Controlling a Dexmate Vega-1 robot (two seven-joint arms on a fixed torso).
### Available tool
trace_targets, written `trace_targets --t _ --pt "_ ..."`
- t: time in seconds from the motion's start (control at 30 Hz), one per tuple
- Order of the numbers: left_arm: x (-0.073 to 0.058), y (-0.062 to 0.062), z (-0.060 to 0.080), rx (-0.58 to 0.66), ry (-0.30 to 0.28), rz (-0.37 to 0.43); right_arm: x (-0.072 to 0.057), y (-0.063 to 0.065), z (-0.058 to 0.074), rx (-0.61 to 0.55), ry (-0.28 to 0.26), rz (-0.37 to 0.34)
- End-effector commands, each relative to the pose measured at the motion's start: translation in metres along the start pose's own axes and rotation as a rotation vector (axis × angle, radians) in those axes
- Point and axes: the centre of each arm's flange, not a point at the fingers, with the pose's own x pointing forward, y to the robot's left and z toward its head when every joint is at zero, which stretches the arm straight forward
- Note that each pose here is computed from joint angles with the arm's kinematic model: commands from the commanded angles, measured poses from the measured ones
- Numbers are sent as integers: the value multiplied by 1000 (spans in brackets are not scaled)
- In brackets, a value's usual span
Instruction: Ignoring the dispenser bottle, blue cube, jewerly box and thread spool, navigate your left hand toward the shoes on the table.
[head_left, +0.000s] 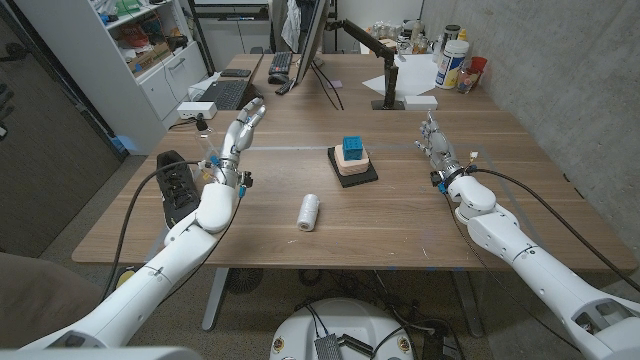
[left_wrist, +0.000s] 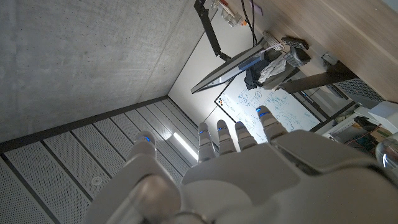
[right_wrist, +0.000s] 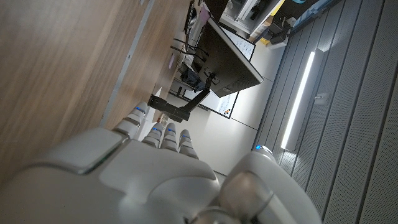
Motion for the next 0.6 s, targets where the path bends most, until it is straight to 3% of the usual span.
trace_targets --t 0.03,0.6 --pt "-11 8 3 75 38 55 0 2 0 -6 3 -2" --pt "-25 23 21 291 6 117 -7 -6 -1 -26 8 -33"
